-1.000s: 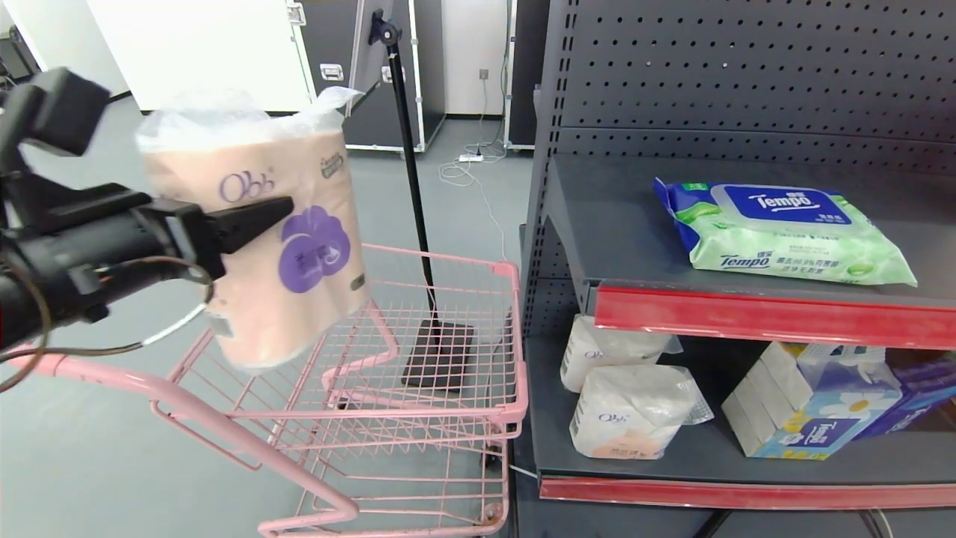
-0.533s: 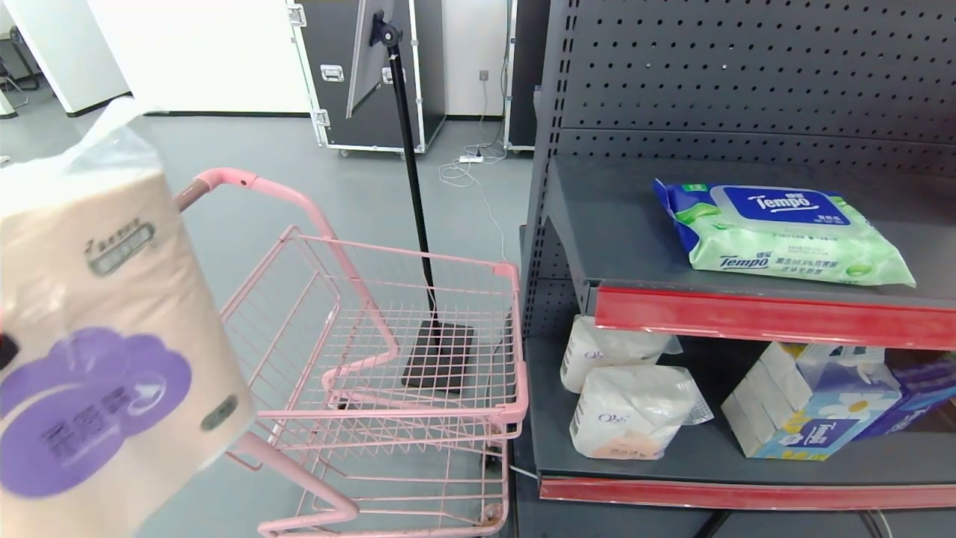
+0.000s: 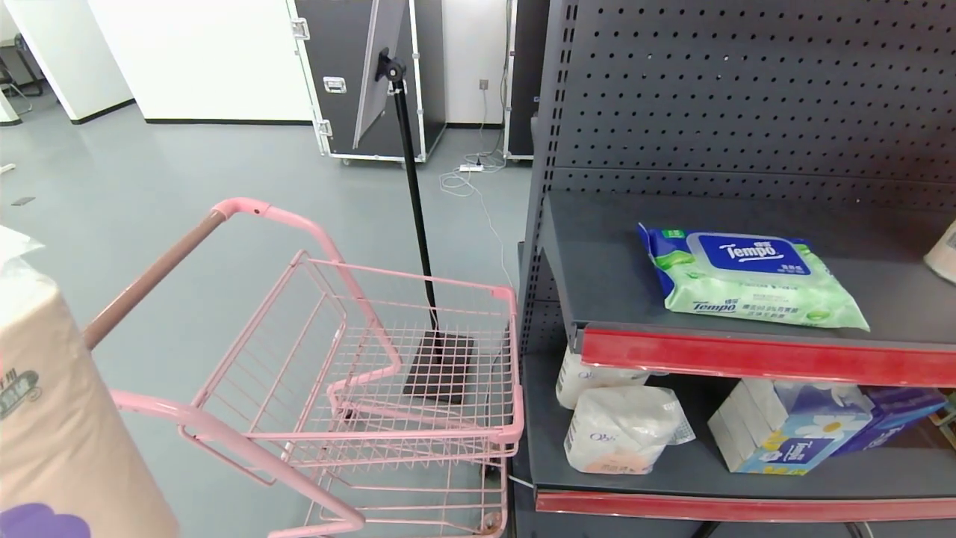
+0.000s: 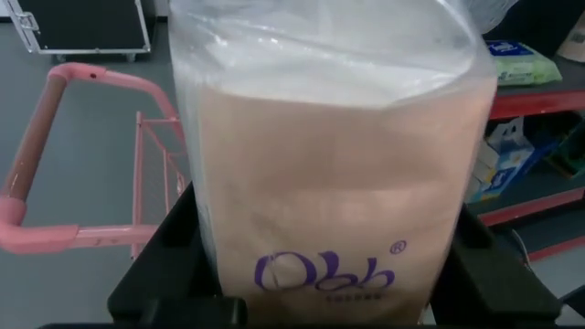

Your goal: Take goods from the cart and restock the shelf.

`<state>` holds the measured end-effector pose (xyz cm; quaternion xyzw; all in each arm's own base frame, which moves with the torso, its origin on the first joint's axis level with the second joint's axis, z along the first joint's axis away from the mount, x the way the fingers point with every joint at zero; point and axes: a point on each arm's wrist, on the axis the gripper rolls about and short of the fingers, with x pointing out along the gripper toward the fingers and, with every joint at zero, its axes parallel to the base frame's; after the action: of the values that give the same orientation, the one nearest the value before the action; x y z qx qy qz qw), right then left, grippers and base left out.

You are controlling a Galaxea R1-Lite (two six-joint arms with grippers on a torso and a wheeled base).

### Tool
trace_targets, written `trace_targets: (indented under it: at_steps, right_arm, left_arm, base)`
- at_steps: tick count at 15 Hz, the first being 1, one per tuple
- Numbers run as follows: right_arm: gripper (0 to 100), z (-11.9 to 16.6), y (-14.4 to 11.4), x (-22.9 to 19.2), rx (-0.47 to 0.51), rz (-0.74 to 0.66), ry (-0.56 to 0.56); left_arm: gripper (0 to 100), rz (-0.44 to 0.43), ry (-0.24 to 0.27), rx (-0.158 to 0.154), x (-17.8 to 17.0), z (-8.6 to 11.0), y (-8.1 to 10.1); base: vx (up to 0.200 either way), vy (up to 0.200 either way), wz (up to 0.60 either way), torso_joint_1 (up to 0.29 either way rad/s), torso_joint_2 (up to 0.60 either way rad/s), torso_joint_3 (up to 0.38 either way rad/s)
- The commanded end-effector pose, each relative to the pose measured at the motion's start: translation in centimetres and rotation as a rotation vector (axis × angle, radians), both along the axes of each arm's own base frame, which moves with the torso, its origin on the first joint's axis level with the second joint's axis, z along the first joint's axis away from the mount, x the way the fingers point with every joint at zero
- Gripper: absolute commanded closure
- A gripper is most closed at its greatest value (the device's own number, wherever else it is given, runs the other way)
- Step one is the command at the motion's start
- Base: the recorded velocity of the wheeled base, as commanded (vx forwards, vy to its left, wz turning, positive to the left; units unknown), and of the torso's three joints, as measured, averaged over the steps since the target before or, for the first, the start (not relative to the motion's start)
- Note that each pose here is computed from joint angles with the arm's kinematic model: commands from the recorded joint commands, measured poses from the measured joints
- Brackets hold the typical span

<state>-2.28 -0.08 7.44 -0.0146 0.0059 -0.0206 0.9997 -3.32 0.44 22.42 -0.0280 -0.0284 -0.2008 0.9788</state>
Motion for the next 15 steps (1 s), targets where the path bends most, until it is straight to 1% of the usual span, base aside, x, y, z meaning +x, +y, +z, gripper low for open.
trace_targets:
  at_steps: [1, 4, 8, 10, 15]
  right_arm:
    - [0, 0.0, 0.0, 0.01, 0.0, 0.0, 0.001]
    - [0, 0.0, 0.0, 0.01, 0.0, 0.0, 0.001]
    - [0, 0.0, 0.0, 0.01, 0.0, 0.0, 0.001]
    - [0, 0.0, 0.0, 0.01, 0.0, 0.0, 0.001]
    - [0, 0.0, 0.0, 0.01, 0.0, 0.0, 0.001]
  left_arm:
    - [100, 0.001, -0.013, -0.004, -0.31, -0.15, 0.08]
    - [100, 0.004, -0.009, -0.005, -0.23, -0.16, 0.06]
    - [100, 0.011, -0.006, -0.005, 0.03, 0.04, 0.01]
    - [100, 0.011, -0.025, -0.009, 0.45, 0.55, -0.09]
    - [100, 0.013, -0.028, -0.01, 0.44, 0.47, -0.08]
  base:
    - [0.0, 0.0, 0.0, 0.232, -0.59, -0.369]
    - [0.0, 0.0, 0.0, 0.22, -0.57, -0.347]
    - [0.0, 0.0, 0.0, 0.168, -0.4, -0.25]
    - [0.0, 0.0, 0.0, 0.156, -0.38, -0.21]
    - [0.0, 0.0, 0.0, 0.163, -0.37, -0.221]
